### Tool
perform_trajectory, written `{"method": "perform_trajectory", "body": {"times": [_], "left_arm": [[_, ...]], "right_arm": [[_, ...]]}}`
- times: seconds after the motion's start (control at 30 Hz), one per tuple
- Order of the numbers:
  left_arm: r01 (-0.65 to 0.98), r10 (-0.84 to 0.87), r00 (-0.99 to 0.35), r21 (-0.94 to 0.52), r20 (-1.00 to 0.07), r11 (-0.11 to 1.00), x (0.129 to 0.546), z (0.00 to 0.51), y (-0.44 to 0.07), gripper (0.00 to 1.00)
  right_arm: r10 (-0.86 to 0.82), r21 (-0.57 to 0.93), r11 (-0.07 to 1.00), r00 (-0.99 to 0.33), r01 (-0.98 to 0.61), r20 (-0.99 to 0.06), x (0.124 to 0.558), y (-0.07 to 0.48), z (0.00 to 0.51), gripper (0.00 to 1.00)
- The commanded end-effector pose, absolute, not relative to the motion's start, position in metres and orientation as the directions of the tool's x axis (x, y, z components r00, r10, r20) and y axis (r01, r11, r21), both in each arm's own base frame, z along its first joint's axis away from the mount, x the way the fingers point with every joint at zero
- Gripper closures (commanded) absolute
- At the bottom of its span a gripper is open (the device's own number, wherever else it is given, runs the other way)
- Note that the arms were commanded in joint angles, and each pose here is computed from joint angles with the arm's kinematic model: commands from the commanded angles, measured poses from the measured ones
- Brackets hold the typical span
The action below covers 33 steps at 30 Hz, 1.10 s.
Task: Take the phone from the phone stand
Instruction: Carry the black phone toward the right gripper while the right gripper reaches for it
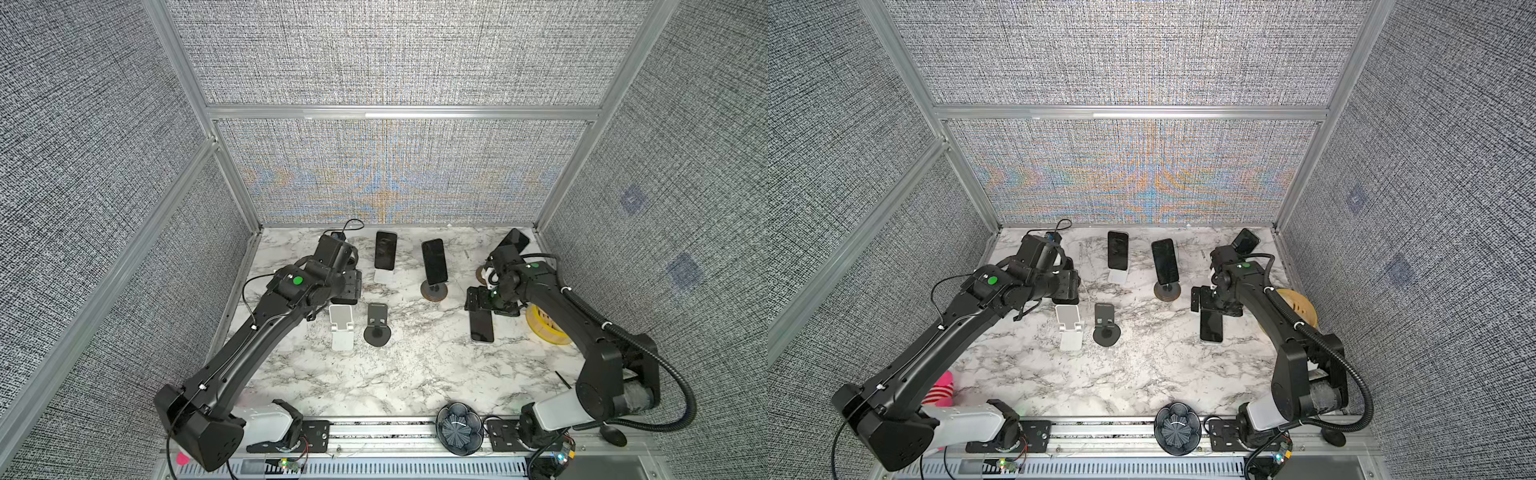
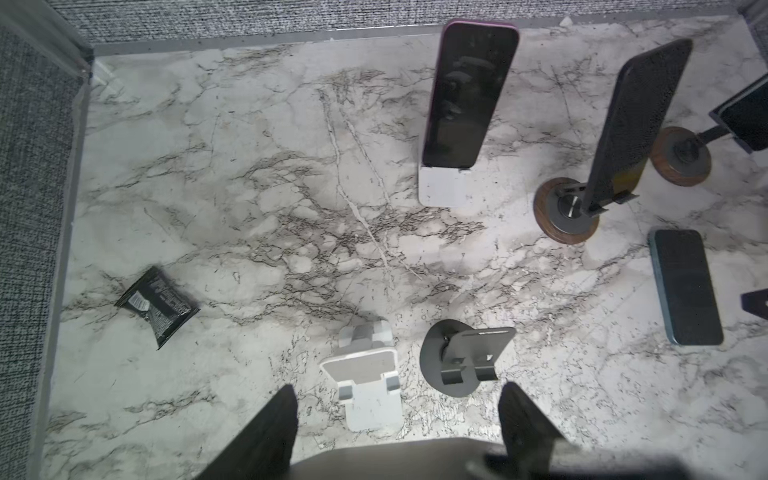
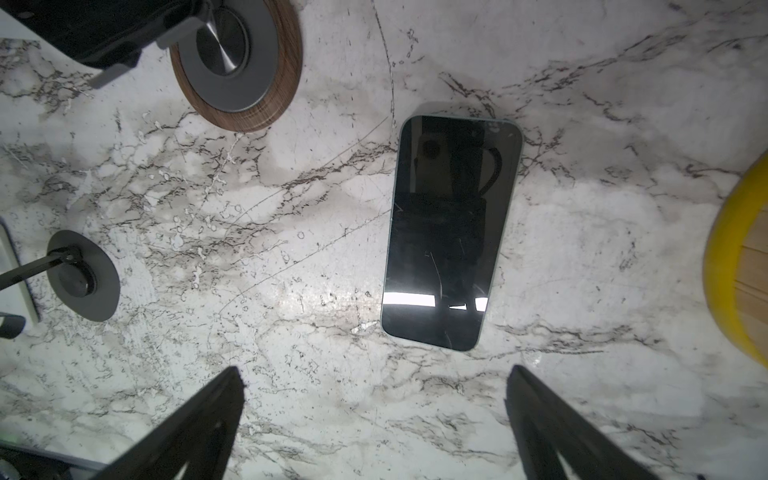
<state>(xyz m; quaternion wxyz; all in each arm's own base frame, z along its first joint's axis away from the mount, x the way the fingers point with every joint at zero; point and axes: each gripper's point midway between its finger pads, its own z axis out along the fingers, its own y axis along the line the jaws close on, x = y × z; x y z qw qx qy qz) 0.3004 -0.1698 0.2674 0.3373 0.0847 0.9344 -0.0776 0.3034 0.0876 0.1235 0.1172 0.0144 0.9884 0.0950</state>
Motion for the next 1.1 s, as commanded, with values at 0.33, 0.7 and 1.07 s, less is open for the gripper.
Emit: {"method": "perform_trajectory", "body": {"times": [0.33,0.7,1.07], "left_arm": [[0.370,0.137,-0.857,-0.408,-0.497,0.834,0.303,0.264,-0.266,0.80],[0.345,0.120,-0.901,-0.519,-0.417,0.782,0.302,0.258,-0.283,0.90],[0.321,0.091,-0.908,-0.540,-0.408,0.778,0.311,0.254,-0.282,0.90]], "right_arm": [[-0.027,0.719,0.539,-0.862,-0.438,-0.506,0.275,0.232,0.213,0.14],[-0.024,0.647,0.456,-0.735,-0.612,-0.678,0.291,0.309,0.260,0.58],[-0.053,0.667,0.437,-0.757,-0.603,-0.651,0.290,0.325,0.246,0.50]]}}
